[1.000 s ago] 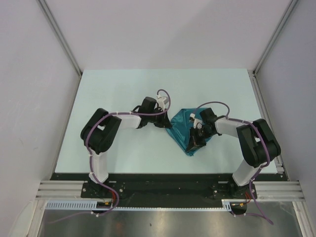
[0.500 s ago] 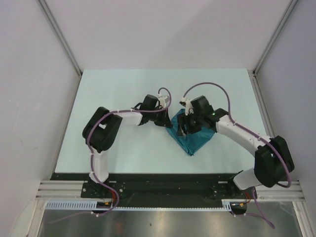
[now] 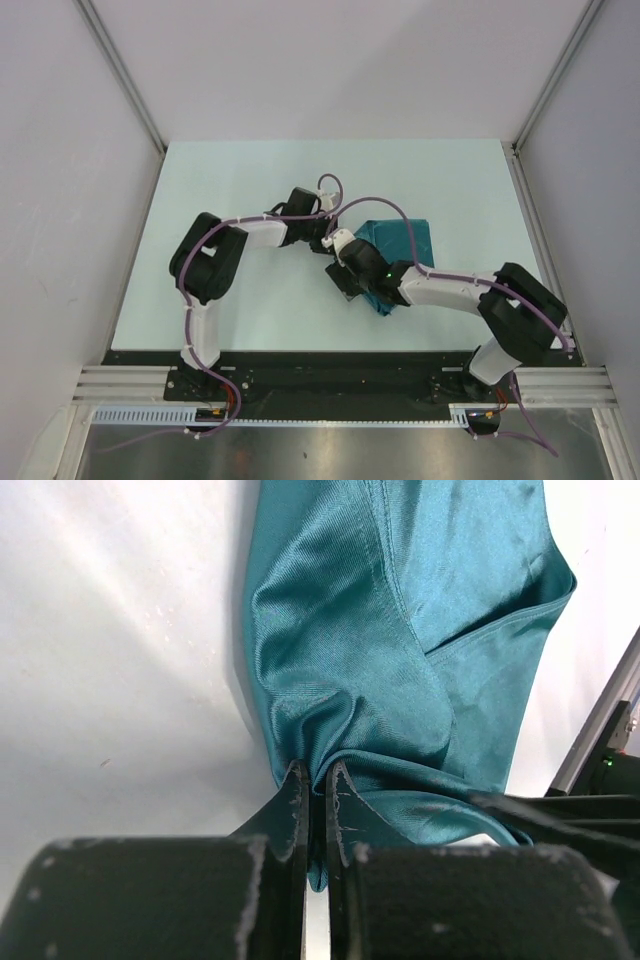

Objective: Fold the napkin, place the utensils inside, and roll it up
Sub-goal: Roll the napkin with the utensil

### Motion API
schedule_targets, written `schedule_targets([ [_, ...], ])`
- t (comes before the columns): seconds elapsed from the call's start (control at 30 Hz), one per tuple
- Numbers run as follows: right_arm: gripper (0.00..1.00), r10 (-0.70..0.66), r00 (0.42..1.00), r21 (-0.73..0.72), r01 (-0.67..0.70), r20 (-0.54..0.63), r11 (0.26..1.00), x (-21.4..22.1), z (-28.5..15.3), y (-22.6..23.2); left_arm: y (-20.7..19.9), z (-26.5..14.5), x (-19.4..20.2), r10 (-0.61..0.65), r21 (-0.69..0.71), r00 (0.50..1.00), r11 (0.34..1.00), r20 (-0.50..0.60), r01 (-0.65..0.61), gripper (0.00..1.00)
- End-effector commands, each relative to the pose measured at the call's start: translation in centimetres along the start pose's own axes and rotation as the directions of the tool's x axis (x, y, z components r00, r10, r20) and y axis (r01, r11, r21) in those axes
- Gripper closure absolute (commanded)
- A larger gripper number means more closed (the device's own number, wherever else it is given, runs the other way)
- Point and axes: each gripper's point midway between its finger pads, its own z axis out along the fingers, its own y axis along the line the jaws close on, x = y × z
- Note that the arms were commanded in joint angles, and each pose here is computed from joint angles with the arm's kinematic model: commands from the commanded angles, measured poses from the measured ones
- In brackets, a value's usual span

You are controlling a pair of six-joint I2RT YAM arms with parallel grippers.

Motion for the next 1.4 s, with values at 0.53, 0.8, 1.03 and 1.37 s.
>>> schedule_targets([
  [0.53, 0.45, -0.089, 0.996, 0.1, 0.091, -0.022, 0.991, 0.5, 5.1, -1.2, 2.5, -0.1, 2.2, -0.036, -0.071, 0.995, 0.997, -0.088, 0.03, 1.0],
  [0.8, 0.41, -0.061, 0.995, 0.08, 0.067, -0.08, 0.995, 2.4, 4.3, -1.5, 2.2, -0.1, 2.0, -0.033, -0.06, 0.996, 0.998, -0.084, 0.028, 1.0],
  [1.03, 0.36, -0.106, 0.994, 0.081, 0.105, -0.001, 0.991, -0.5, 2.5, -1.2, 2.2, -0.2, 2.0, -0.033, -0.058, 0.996, 0.998, -0.083, 0.029, 1.0],
  [1.37, 0.35, -0.099, 0.994, 0.088, 0.103, -0.051, 0.991, 0.5, 3.9, -2.6, 1.9, -0.3, 1.7, -0.028, -0.055, 0.997, 0.998, -0.076, 0.024, 1.0],
])
